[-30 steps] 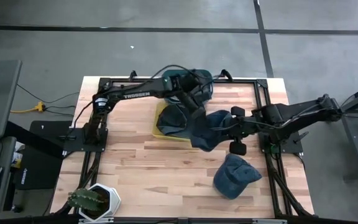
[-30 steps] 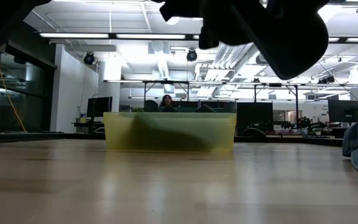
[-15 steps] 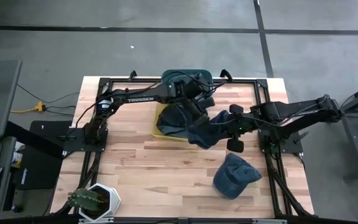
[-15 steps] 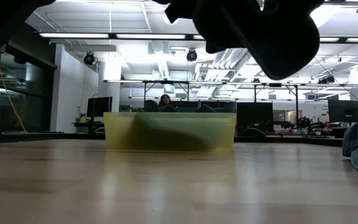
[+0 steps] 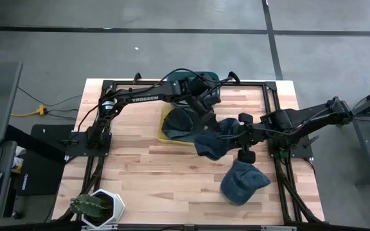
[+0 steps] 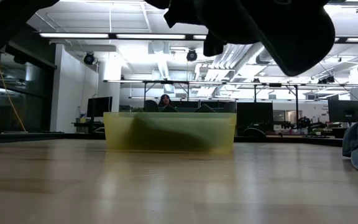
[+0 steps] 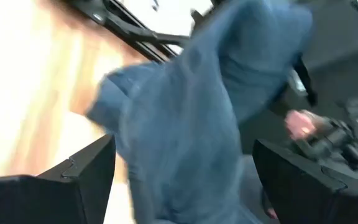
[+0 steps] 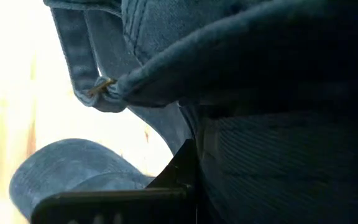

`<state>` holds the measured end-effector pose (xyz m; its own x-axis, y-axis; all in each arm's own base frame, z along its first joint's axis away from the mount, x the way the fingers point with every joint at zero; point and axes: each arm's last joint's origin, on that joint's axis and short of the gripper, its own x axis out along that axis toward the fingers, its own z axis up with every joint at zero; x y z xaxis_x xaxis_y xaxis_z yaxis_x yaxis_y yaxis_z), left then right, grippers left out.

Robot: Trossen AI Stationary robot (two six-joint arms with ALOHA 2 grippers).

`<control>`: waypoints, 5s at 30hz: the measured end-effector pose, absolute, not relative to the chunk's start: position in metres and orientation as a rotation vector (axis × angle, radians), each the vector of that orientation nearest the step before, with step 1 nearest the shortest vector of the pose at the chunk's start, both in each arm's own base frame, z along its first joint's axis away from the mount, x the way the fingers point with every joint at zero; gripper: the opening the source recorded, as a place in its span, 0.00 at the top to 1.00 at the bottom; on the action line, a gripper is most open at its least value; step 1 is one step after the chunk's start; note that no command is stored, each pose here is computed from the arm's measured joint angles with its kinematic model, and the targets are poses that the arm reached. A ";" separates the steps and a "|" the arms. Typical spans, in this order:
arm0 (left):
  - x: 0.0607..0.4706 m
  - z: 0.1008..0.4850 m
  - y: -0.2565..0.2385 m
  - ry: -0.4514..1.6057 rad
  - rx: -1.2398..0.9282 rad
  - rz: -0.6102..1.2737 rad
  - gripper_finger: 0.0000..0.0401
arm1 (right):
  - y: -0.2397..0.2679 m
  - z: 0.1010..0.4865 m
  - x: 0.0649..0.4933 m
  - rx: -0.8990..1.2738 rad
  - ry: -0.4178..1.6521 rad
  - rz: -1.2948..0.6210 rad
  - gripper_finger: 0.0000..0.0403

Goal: Pick & Place hat
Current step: Put the left blue cap into the yellow bin

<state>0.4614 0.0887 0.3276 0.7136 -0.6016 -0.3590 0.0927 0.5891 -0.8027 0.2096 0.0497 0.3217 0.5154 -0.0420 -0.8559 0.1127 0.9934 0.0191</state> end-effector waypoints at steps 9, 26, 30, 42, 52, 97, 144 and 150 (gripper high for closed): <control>0.463 0.329 0.077 0.689 -0.857 -0.517 0.20 | 0.044 0.323 0.213 0.067 0.999 -0.118 0.99; 0.464 0.329 0.065 0.708 -0.873 -0.527 0.20 | 0.026 0.327 0.222 0.107 0.939 -0.127 0.99; 0.464 0.329 0.063 0.713 -0.869 -0.499 0.21 | 0.024 0.327 0.223 0.121 0.932 -0.121 0.99; 0.461 0.322 0.064 0.764 -0.877 -0.403 0.61 | 0.024 0.328 0.225 0.126 0.903 -0.122 0.99; 0.461 0.321 0.064 0.753 -0.828 -0.413 0.98 | 0.025 0.329 0.225 0.130 0.896 -0.116 0.99; 0.396 0.342 0.164 0.702 -0.788 -0.161 1.00 | -0.015 0.363 0.163 0.403 0.683 -0.505 0.51; 0.308 0.197 0.062 -0.089 -1.551 0.313 1.00 | -0.019 0.365 0.165 0.430 0.609 -0.621 0.51; 0.308 0.193 0.060 -0.083 -1.541 0.373 1.00 | -0.019 0.365 0.165 0.431 0.608 -0.621 0.51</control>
